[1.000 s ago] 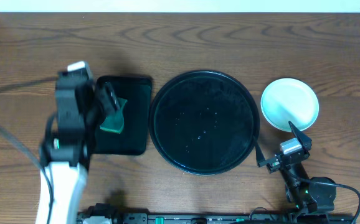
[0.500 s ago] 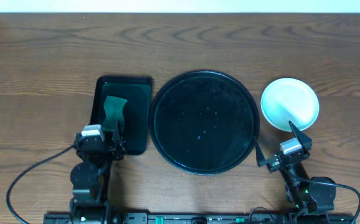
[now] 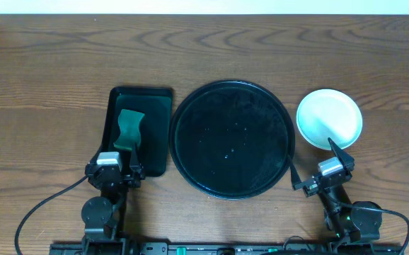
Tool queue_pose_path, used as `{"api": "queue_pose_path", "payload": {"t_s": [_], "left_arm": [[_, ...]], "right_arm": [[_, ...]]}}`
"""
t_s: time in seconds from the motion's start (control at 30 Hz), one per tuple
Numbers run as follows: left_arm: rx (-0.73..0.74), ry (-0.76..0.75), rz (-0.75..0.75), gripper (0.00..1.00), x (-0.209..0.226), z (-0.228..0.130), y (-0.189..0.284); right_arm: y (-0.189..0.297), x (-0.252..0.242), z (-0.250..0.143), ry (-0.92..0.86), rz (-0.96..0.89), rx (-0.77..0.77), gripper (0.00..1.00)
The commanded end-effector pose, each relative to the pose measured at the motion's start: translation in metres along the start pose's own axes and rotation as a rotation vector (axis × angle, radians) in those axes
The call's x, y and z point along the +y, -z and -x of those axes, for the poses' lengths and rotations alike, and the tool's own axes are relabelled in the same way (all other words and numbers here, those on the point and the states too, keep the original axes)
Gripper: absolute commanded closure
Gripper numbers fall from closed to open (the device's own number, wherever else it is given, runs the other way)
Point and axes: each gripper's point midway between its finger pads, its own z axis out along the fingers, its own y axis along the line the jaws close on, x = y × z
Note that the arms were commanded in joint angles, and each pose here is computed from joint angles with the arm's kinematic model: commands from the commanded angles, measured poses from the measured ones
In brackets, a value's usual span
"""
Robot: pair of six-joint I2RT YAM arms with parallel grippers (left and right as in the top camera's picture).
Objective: Clean dirty plates on tray and stack at the side
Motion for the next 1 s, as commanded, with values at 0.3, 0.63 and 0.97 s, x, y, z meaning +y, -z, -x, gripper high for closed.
{"api": "queue_pose_path", "payload": {"t_s": [0.3,0.63,0.97], "left_arm": [[0.053,-0.019,0.018,0.23,0.0035,-0.0152,0.0000],[0.054,-0.019,0.018,0.23,0.0035,-0.0153,-0.0001],[0.054,-0.020,0.018,0.23,0.0035,-0.0154,-0.0001]], "right_arm": [[0.0001,0.0016,-0.0001,0.007,0.005,-0.001,0.01],[0.0001,0.0017,-0.0001,0.007,0.006,-0.002,0.01],[0.0001,0.0016,-0.0001,0.007,0.005,-0.001,0.01]]}}
